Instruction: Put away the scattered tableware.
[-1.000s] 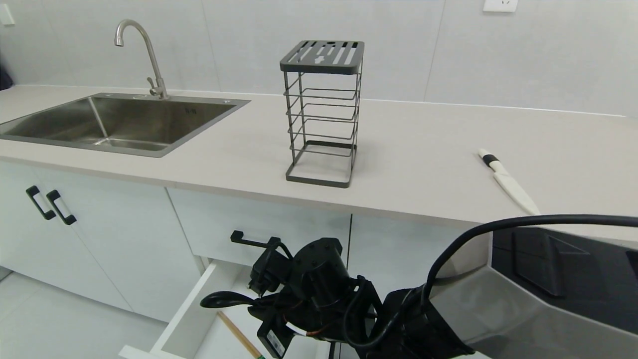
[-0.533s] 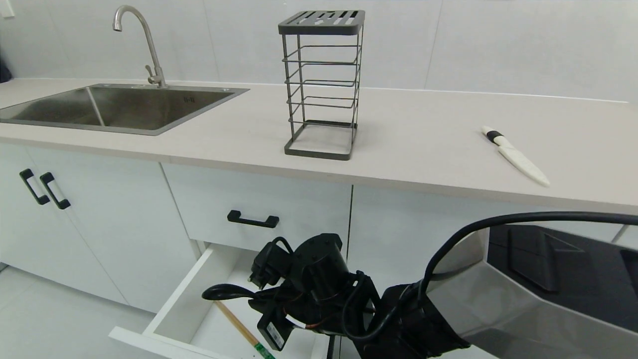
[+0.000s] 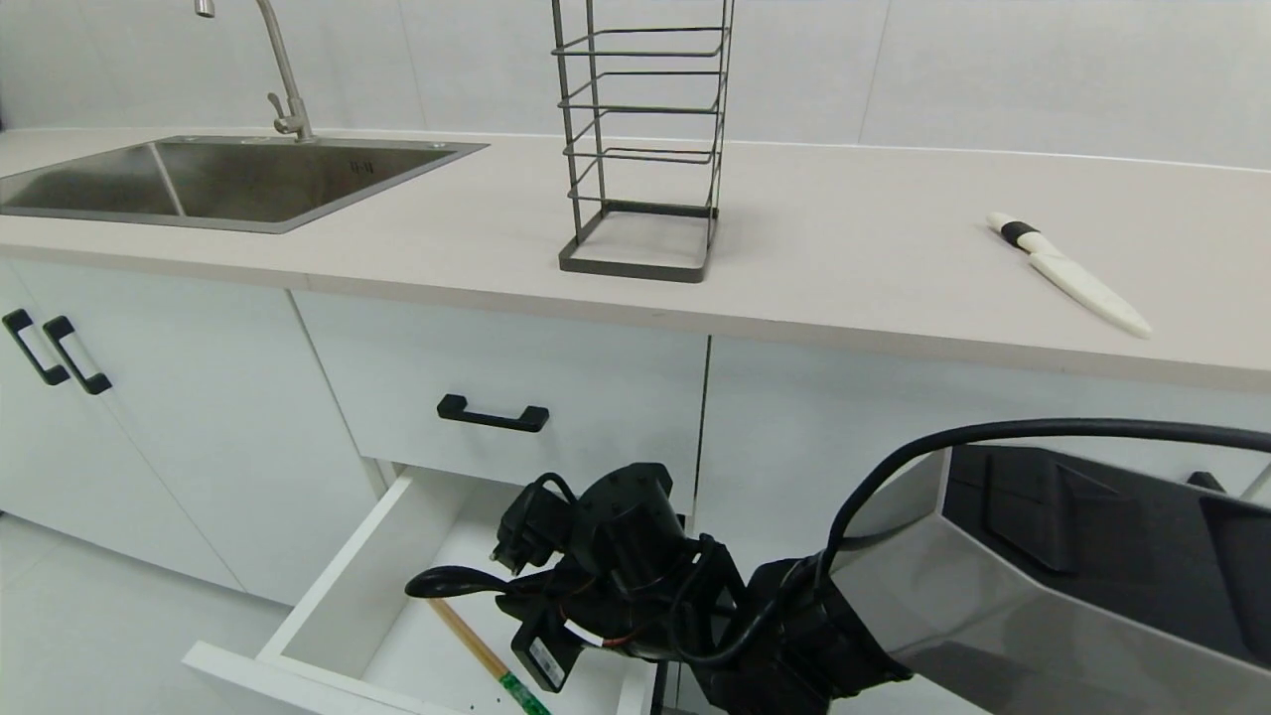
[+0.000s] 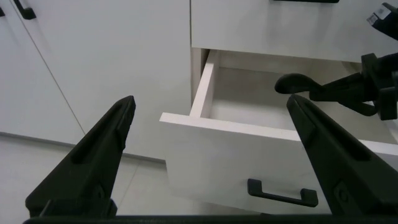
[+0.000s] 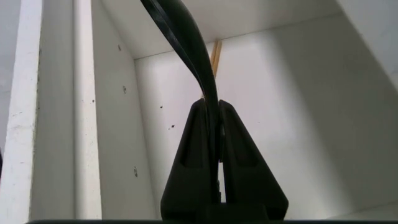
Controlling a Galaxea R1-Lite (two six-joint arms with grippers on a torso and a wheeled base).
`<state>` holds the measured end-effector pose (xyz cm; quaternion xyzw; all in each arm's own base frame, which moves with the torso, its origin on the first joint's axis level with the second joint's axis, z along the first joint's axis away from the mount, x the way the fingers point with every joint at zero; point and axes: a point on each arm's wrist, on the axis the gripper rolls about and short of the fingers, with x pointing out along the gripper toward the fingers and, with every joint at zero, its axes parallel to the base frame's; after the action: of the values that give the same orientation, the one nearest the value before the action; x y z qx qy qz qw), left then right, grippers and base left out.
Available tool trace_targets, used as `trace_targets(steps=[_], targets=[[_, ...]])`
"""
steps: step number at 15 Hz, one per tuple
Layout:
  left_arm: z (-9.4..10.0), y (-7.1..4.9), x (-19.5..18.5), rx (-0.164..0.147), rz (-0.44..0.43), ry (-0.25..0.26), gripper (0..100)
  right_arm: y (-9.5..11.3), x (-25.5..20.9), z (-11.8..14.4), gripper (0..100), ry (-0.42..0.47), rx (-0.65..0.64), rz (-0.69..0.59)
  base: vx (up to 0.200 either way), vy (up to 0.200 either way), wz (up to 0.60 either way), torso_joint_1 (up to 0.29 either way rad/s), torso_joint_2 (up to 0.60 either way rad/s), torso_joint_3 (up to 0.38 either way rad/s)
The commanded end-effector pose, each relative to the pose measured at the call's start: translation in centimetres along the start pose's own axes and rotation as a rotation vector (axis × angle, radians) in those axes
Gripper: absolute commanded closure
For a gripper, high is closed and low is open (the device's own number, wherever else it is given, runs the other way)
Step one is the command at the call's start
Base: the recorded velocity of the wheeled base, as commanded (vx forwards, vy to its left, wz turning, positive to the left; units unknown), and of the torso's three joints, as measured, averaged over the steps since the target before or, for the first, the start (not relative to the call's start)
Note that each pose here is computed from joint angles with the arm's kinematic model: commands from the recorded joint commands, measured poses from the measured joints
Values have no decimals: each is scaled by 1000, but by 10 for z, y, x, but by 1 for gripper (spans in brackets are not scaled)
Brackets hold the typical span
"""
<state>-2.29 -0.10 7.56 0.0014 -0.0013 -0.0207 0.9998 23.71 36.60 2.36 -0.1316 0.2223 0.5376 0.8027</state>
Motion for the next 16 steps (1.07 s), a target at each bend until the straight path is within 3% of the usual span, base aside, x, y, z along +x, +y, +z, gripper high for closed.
trace_targets(steps=[1,16], targets=[[0,0,0,0,0,1,0,-3,3,-3,100,12,-27,-3,0,0,0,0,0,0],[0,0,0,0,0,1,0,-24,66,-26,100,47,-69,-19,0,0,0,0,0,0]])
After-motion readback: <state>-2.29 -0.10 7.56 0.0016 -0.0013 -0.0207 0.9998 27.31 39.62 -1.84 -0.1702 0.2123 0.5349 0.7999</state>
